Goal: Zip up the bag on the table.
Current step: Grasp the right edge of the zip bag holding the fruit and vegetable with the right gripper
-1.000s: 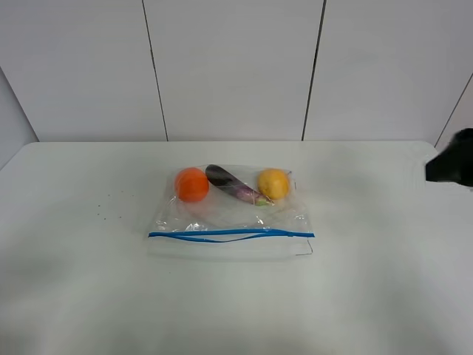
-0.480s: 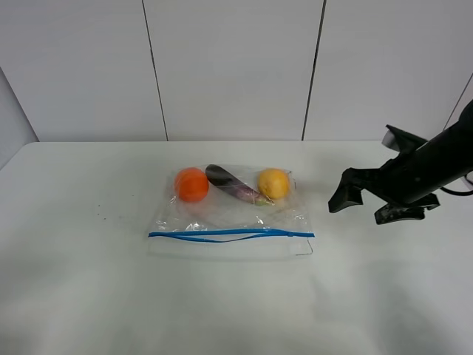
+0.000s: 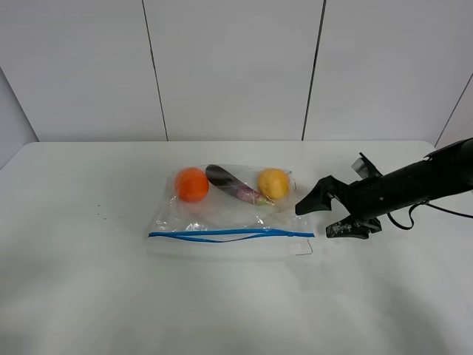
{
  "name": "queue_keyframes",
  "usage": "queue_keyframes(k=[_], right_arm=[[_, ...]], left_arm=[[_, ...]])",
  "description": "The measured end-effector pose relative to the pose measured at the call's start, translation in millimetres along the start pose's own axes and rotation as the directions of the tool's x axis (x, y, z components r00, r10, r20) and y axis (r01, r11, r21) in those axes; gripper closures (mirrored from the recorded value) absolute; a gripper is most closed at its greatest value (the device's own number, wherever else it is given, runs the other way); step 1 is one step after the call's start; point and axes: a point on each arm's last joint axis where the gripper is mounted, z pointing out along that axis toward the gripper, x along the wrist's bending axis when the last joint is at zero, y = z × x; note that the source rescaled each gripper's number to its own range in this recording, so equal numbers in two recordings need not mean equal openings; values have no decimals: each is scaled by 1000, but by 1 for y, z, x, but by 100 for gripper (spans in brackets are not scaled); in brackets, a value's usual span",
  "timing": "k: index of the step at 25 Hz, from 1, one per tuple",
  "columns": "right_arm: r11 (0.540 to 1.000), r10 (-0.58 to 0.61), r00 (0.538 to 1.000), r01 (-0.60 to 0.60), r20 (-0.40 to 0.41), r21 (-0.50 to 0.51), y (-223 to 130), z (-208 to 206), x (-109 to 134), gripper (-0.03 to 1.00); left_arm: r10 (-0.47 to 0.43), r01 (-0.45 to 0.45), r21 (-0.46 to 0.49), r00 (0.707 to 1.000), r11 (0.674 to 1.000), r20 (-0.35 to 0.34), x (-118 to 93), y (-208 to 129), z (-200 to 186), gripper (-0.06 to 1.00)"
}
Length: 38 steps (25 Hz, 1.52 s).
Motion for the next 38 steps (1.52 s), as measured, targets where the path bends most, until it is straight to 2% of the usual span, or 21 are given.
queue_keyframes(k=[5,9,14,18,22,28,38], right_arm=[[999,50,989,-46,-137,26,0,-1,-25,-3],[998,42,977,-30,-211,59,5,7,-28,-3],[997,-36,979,49,-203,57,28,9,-11,-3],[995,-41,977,61,-211,85,41,13,-11,-3],[991,-22,975,51,-220,126,37,19,-17,-3],[991,-9,974,39,-225,126,36,21,-19,-1],[985,8,964,39,-267,168,28,49,-21,2]], left_arm=[[0,0,0,1000,1000,0,0,0,0,-4],[0,0,0,1000,1000,0,0,0,0,-4],[0,0,0,1000,1000,0,0,0,0,-4],[0,0,0,1000,1000,0,0,0,0,-4],[0,0,0,1000,1000,0,0,0,0,-4],[0,0,0,1000,1000,0,0,0,0,-4],[0,0,0,1000,1000,0,0,0,0,-4]])
